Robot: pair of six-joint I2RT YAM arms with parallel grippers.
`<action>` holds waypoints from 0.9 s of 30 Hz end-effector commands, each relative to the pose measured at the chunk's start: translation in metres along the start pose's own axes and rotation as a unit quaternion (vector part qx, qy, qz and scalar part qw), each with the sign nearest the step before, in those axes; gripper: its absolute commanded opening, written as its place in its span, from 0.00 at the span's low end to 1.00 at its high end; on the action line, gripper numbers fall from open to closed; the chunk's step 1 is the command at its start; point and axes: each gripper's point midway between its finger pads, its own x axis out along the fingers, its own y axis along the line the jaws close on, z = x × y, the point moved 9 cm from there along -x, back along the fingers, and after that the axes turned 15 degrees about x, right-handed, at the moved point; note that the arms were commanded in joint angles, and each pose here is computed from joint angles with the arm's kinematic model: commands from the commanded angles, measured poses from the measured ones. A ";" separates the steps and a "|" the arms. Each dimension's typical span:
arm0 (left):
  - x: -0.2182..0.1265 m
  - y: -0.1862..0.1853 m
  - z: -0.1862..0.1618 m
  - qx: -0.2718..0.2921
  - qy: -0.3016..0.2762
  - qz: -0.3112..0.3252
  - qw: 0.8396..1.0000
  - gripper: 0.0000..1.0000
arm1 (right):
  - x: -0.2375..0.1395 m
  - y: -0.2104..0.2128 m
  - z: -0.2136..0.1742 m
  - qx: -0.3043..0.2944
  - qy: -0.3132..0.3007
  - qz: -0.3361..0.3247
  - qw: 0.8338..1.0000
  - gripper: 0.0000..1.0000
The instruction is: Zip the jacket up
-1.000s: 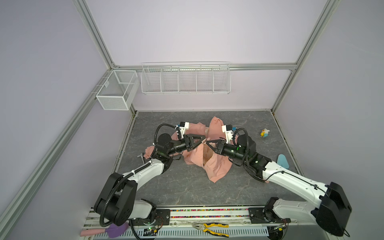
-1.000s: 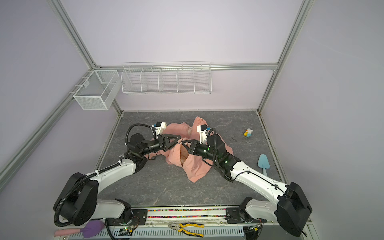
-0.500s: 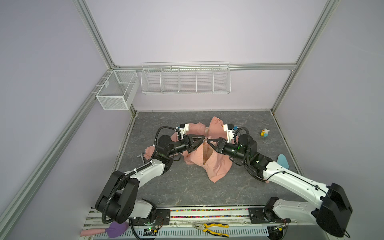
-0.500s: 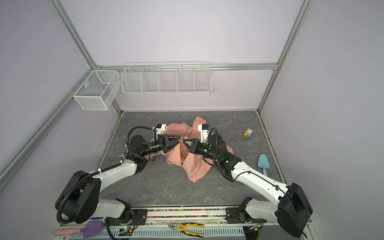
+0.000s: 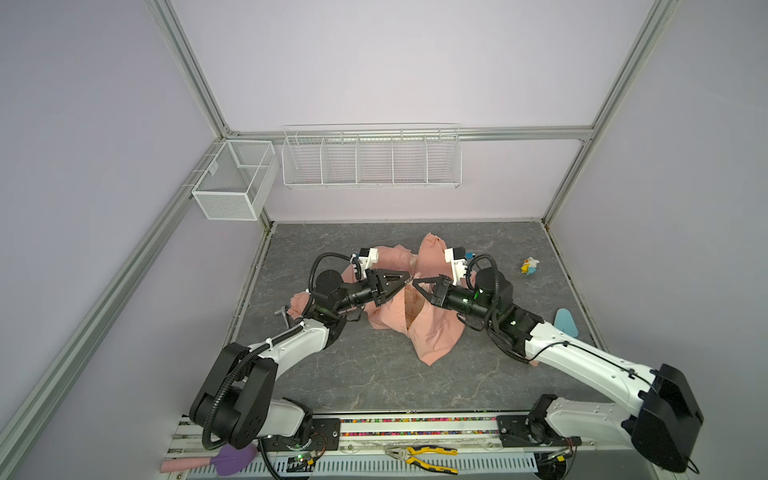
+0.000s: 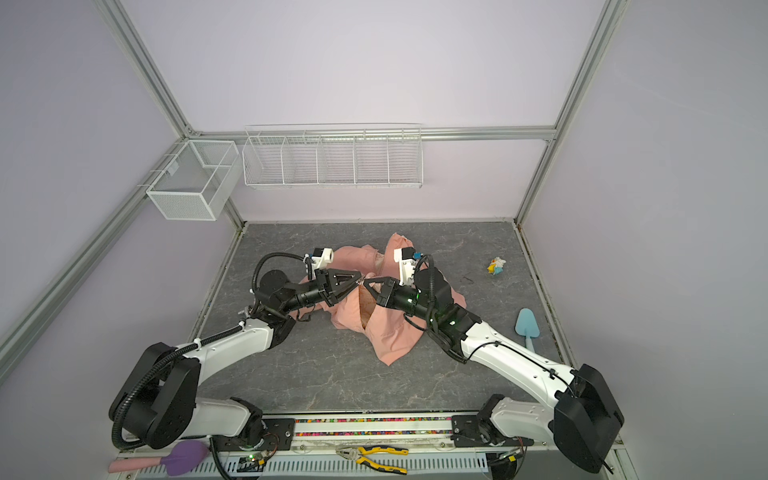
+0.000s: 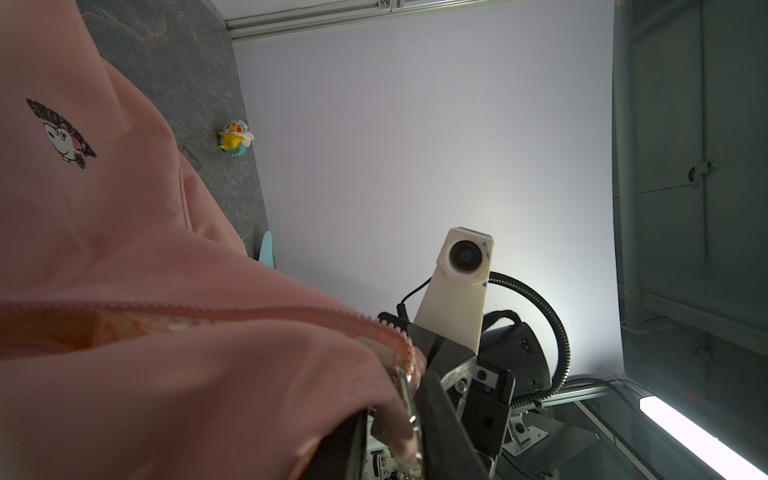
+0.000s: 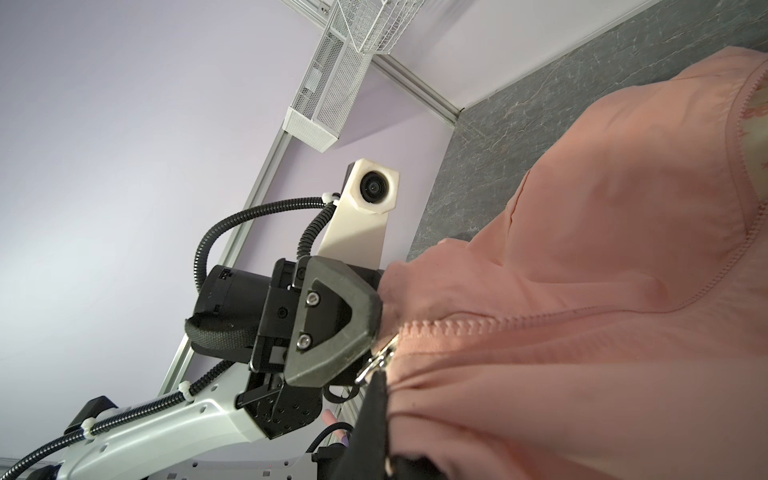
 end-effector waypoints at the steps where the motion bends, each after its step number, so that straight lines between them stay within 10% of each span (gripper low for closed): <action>1: 0.002 -0.009 0.004 0.006 -0.002 -0.014 1.000 0.20 | 0.001 0.016 0.001 -0.012 -0.002 0.037 0.999 0.06; 9: 0.002 -0.014 0.005 0.009 -0.002 -0.018 1.000 0.00 | 0.003 0.014 -0.001 -0.012 0.002 0.034 0.999 0.06; 27: -0.005 -0.028 0.016 0.031 -0.019 -0.022 0.999 0.00 | 0.008 -0.012 -0.020 0.003 0.020 -0.001 1.000 0.06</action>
